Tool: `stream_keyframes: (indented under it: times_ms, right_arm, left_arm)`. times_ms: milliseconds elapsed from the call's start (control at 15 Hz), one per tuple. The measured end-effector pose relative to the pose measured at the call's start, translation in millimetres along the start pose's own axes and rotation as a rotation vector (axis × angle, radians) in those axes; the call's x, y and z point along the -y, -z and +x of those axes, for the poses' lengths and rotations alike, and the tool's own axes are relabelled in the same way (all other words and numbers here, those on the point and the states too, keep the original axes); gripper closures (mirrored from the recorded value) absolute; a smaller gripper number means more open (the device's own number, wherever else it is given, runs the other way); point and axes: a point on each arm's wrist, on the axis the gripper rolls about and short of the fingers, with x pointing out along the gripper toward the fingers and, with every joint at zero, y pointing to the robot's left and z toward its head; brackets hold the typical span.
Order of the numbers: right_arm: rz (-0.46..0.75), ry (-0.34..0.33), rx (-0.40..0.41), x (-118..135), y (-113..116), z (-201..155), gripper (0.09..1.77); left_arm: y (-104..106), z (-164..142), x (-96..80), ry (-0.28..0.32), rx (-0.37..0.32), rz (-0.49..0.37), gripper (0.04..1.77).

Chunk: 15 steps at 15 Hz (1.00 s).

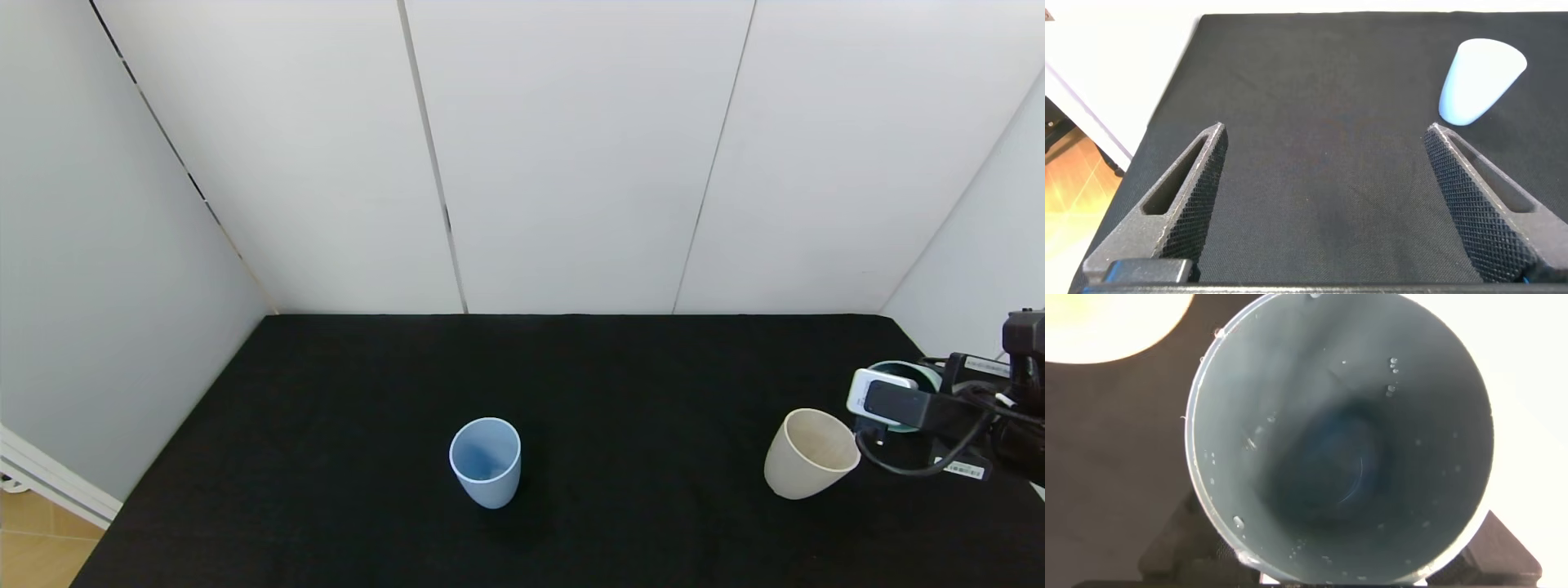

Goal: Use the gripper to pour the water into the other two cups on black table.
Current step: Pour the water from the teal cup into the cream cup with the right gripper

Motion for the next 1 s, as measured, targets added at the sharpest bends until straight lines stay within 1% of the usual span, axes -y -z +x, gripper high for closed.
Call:
stream_keyframes:
  times_ms: [200,400,600,1000]
  right_arm:
    - [-0.05,0.012,0.012,3,-4,-1,0.67]
    - [-0.101,0.035,-0.021,5,-8,-2,0.67]
    - [-0.143,0.055,-0.024,7,-15,-5,0.67]
    - [-0.204,0.07,-0.026,9,-17,-7,0.67]
  left_arm:
    - [0,0,0.0,0.0,0.0,0.0,0.09]
    - [0,0,0.0,0.0,0.0,0.0,0.09]
    - [0,0,0.0,0.0,0.0,0.0,0.09]
    - [0,0,0.0,0.0,0.0,0.0,0.09]
